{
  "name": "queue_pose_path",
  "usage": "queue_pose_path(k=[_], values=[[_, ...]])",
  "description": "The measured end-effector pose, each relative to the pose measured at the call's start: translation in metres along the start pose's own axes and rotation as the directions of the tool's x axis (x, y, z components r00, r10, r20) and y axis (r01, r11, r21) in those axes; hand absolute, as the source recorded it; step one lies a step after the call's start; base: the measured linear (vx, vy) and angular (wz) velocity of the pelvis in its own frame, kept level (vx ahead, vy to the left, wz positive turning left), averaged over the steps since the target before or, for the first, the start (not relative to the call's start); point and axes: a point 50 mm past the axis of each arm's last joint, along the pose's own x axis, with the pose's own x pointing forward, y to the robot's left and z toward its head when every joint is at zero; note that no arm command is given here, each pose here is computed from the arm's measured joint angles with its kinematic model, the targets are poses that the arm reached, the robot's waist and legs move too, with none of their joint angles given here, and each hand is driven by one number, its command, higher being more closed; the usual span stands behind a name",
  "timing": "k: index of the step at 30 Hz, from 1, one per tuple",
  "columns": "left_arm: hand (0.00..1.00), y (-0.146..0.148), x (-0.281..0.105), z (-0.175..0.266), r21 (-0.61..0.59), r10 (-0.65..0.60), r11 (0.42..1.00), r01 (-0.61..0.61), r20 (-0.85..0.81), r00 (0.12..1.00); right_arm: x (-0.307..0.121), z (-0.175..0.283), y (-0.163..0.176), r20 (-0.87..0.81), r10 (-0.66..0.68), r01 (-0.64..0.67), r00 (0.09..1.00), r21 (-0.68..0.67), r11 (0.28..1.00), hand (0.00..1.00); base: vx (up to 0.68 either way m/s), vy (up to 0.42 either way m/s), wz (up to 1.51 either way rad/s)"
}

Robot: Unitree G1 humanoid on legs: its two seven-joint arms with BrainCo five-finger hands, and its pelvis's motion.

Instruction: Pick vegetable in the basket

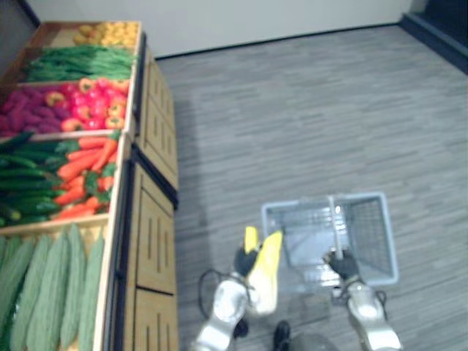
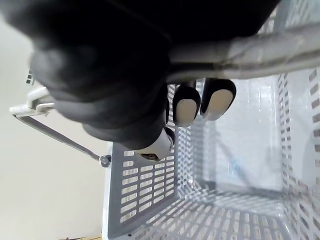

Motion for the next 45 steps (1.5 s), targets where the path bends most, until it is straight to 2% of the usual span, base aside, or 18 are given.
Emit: queue_pose_path(k=[3, 5, 8, 9, 12, 15, 19, 23, 25, 28, 32, 36, 40, 45], values=[[1.00, -0.011, 0.004, 0.004, 0.026, -0.051, 0.998, 0.051, 0.009, 0.999, -0.005, 0.004, 0.006, 0.027, 0.032, -0.033, 0.999, 0.043, 0.999, 1.00, 0.40, 0.139, -0.18], [1.00, -0.013, 0.004, 0.005, 0.093, -0.103, 0.991, 0.101, 0.024, 0.994, -0.007, 0.002, 0.024, 0.016, 0.084, -0.085, 0.996, 0.098, 0.992, 1.00, 0.36, 0.114, 0.24], [1.00, -0.010, 0.019, 0.020, 0.133, -0.096, 0.988, 0.084, 0.086, 0.992, -0.011, 0.003, 0.044, 0.020, 0.146, -0.148, 0.989, 0.172, 0.974, 1.00, 0.40, -0.014, 0.81], [0.00, -0.010, 0.023, 0.022, 0.144, -0.094, 0.986, 0.080, 0.096, 0.991, -0.012, 0.005, 0.049, 0.027, 0.164, -0.166, 0.986, 0.193, 0.967, 1.00, 0.39, -0.113, 0.61], [0.00, -0.012, 0.038, 0.029, 0.194, -0.111, 0.977, 0.088, 0.111, 0.988, -0.009, 0.014, 0.063, 0.064, 0.220, -0.230, 0.973, 0.234, 0.945, 1.00, 0.33, -0.202, 0.72], [0.00, -0.013, 0.041, 0.019, 0.225, -0.107, 0.970, 0.090, 0.067, 0.992, -0.012, 0.011, 0.065, 0.055, 0.256, -0.262, 0.965, 0.221, 0.939, 1.00, 0.40, -0.335, 0.42], [0.00, -0.029, 0.042, 0.025, 0.295, -0.154, 0.948, 0.122, 0.088, 0.984, -0.021, 0.002, 0.068, 0.028, 0.328, -0.326, 0.944, 0.219, 0.920, 1.00, 0.49, -0.303, 0.08], [0.00, -0.035, 0.046, 0.031, 0.265, -0.143, 0.958, 0.114, 0.094, 0.985, -0.028, -0.006, 0.064, 0.003, 0.336, -0.327, 0.942, 0.242, 0.914, 1.00, 0.43, -0.190, 0.29], [0.00, -0.026, 0.051, 0.037, 0.238, -0.082, 0.970, 0.052, 0.119, 0.989, -0.029, -0.001, 0.058, 0.021, 0.326, -0.322, 0.945, 0.227, 0.919, 1.00, 0.31, 0.005, 0.02], [0.00, -0.007, 0.057, 0.045, 0.200, 0.015, 0.979, -0.046, 0.153, 0.988, -0.023, 0.008, 0.039, 0.072, 0.237, -0.248, 0.969, 0.235, 0.940, 1.00, 0.26, 0.104, 0.16], [0.00, 0.008, 0.047, 0.053, 0.166, 0.099, 0.977, -0.136, 0.215, 0.972, -0.019, -0.005, -0.012, 0.008, -0.016, 0.014, 1.000, 0.231, 0.973, 1.00, 0.32, 0.265, 0.76], [0.00, 0.030, 0.033, 0.025, 0.152, 0.195, 0.966, -0.211, 0.116, 0.974, -0.024, -0.025, -0.031, -0.085, -0.130, 0.145, 0.988, 0.193, 0.970, 1.00, 0.30, 0.302, 0.73], [0.00, 0.045, 0.004, -0.004, 0.192, 0.219, 0.956, -0.221, 0.033, 0.975, -0.027, -0.067, -0.050, -0.303, -0.275, 0.332, 0.912, 0.156, 0.930, 1.00, 0.38, 0.199, 1.00], [0.00, 0.043, -0.007, -0.024, 0.174, 0.163, 0.973, -0.150, -0.062, 0.985, -0.035, -0.094, -0.071, -0.440, -0.411, 0.514, 0.799, 0.144, 0.846, 1.00, 0.33, -0.099, 1.17]])
